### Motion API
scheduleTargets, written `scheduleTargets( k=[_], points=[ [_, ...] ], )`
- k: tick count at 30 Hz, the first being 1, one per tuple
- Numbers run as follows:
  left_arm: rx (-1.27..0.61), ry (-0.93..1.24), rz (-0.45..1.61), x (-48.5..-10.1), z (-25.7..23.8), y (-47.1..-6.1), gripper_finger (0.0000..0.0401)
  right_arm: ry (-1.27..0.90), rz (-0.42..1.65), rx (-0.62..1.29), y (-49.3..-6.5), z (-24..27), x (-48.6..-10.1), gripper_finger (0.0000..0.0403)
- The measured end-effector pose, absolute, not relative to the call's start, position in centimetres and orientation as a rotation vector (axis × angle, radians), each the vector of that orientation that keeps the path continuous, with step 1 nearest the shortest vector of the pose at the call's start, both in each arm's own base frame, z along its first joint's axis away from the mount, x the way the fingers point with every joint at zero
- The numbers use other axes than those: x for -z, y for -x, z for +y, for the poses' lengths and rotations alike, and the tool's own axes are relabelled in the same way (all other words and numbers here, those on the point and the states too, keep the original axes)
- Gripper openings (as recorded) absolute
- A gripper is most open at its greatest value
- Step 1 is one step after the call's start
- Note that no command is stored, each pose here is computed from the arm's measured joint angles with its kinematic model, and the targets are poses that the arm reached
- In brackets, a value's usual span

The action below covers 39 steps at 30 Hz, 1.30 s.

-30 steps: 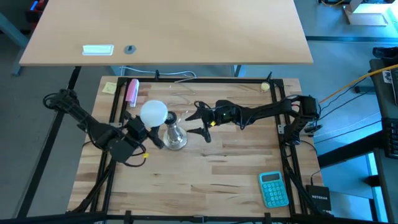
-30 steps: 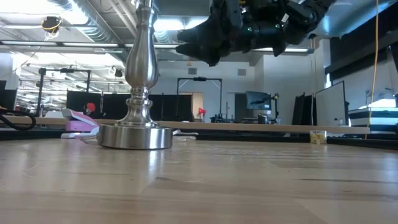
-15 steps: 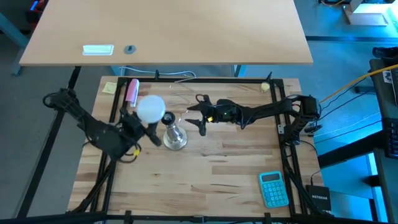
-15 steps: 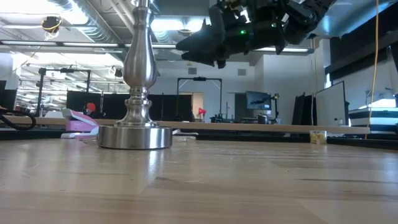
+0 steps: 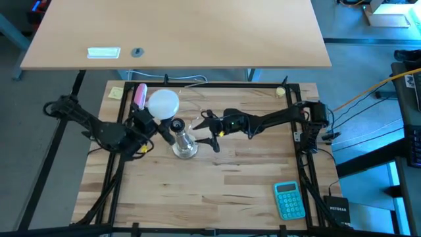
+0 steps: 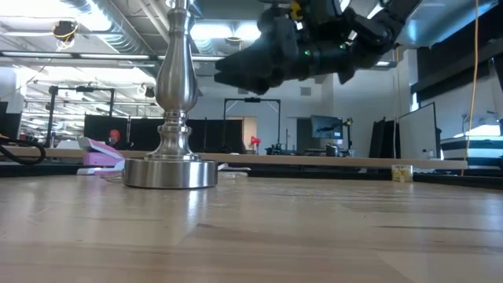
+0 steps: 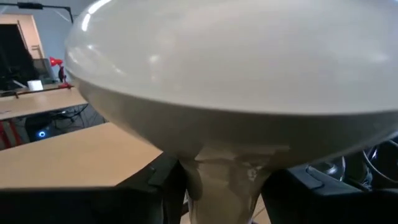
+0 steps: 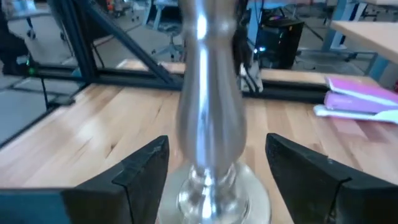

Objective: Screw lightbulb
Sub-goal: Insert the lightbulb into the desk lamp

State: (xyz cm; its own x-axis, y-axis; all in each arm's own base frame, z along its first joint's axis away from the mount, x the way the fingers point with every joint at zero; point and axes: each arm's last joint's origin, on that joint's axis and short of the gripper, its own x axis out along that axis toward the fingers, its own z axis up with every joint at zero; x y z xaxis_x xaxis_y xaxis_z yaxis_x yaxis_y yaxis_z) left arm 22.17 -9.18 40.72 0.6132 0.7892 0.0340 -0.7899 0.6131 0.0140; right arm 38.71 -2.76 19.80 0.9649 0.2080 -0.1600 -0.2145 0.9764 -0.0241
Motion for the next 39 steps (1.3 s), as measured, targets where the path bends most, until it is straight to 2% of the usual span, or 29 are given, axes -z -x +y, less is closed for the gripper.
scheduleTargets(
  k=[8,19,23,29,39],
  points=[
    [-0.878,-0.037,-0.040,-40.6,-8.5,-22.9,0.0152,0.057,0.124,-0.245,-42.2,-2.0,-20.2,0.0323],
    [-0.874,-0.021,-0.043,-40.4,-8.5,-23.0,0.0153,0.079,0.029,-0.199,-44.7,-1.9,-19.0,0.0324],
    [-0.867,-0.005,-0.049,-40.3,-8.4,-23.2,0.0156,0.078,0.036,-0.198,-44.8,-1.9,-18.7,0.0289],
    [-0.851,0.021,-0.062,-40.1,-8.6,-23.4,0.0151,0.086,0.027,-0.171,-44.8,-1.9,-18.9,0.0182],
    [-0.905,0.079,-0.069,-40.0,-9.8,-22.8,0.0149,0.093,0.041,-0.084,-44.8,-2.1,-18.9,0.0177]
  ],
)
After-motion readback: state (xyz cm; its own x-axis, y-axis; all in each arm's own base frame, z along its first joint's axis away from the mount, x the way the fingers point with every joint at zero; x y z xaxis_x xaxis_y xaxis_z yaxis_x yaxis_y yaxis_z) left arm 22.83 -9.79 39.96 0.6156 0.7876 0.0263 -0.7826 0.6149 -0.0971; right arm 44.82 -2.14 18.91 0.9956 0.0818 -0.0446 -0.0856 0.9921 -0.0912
